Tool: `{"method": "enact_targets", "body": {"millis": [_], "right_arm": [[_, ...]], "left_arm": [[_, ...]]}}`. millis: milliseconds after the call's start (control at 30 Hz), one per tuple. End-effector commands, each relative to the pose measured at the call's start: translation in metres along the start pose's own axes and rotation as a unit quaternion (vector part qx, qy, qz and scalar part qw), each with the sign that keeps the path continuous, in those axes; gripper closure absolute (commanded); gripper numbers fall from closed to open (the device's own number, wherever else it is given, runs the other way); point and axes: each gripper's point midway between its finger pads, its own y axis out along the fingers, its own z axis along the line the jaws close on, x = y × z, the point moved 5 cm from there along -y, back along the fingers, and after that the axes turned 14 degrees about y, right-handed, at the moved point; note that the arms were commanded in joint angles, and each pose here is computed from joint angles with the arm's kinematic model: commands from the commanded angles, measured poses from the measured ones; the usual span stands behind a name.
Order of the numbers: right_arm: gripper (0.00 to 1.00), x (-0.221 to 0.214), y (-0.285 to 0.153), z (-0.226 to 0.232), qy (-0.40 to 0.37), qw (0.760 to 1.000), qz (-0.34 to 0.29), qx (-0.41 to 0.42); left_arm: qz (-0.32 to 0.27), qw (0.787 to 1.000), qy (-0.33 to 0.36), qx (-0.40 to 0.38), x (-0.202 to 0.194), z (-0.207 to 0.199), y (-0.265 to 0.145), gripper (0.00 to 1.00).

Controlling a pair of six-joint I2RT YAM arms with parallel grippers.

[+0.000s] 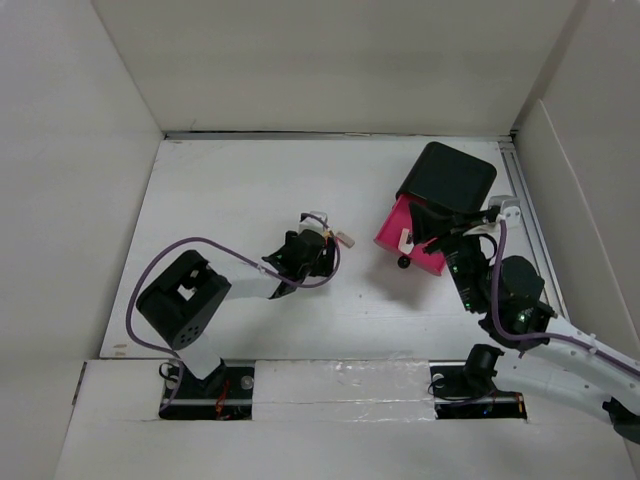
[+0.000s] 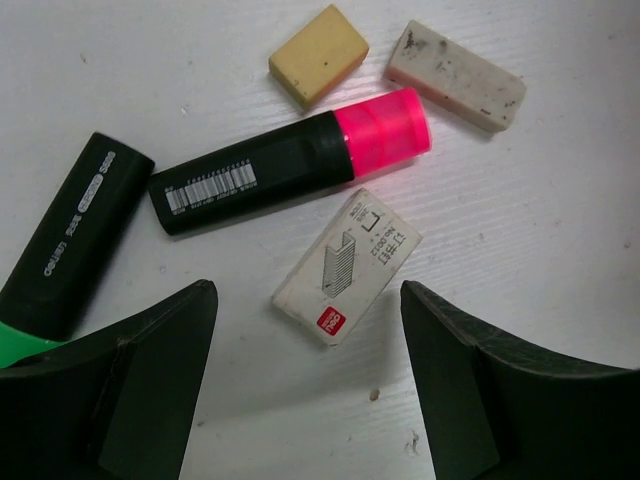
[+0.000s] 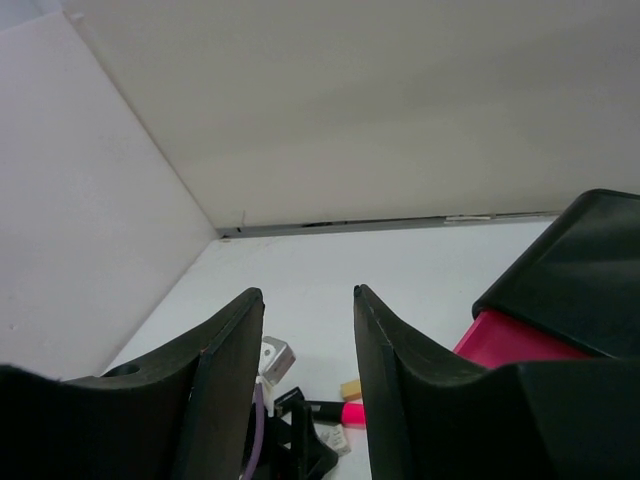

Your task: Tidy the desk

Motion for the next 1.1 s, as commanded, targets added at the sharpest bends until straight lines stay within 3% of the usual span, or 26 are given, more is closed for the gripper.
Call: {"method": "enact_targets", "body": {"millis": [0,300,333,367,467,700,900,1067], "right_arm": [[0.53,0.01,0.002,0.005,0.017,1.0,-0.019,0.006],[0.53,0.007,0.006,0.003,0.008,1.0,-0.022,-0.005],[0.53,0.006,0.006,0.005,0.009,1.0,-0.019,0.002],[0.53,0.006,0.006,0.006,0.011,1.0,-0.018,0.003],[0.53,0.007,0.007,0.005,0.011,1.0,-0.021,0.0],[0.53,0.012,0.002,0.005,0.017,1.0,-0.024,0.006],[0.53,0.013,0.001,0.004,0.02,0.999,-0.026,0.004],[0.54,0.014,0.0,0.003,0.024,0.999,-0.027,0.003]], "left_arm": [[-0.032,0.999,0.004,-0.015,0.025,-0.008,0.005,0.3],[0.0,0.998,0.039,-0.043,0.015,-0.016,0.016,0.41],[0.002,0.998,0.037,-0.041,0.012,-0.015,0.016,0.45],[0.003,0.999,0.035,-0.037,0.009,-0.014,0.016,0.57],[-0.002,0.999,0.03,-0.028,0.008,-0.015,0.009,0.77],[-0.024,0.998,0.023,-0.046,0.02,-0.023,-0.02,0.91],[-0.138,0.985,-0.03,-0.102,0.087,-0.023,-0.083,0.91],[-0.248,0.947,-0.053,-0.199,0.158,-0.042,-0.129,0.9]]}}
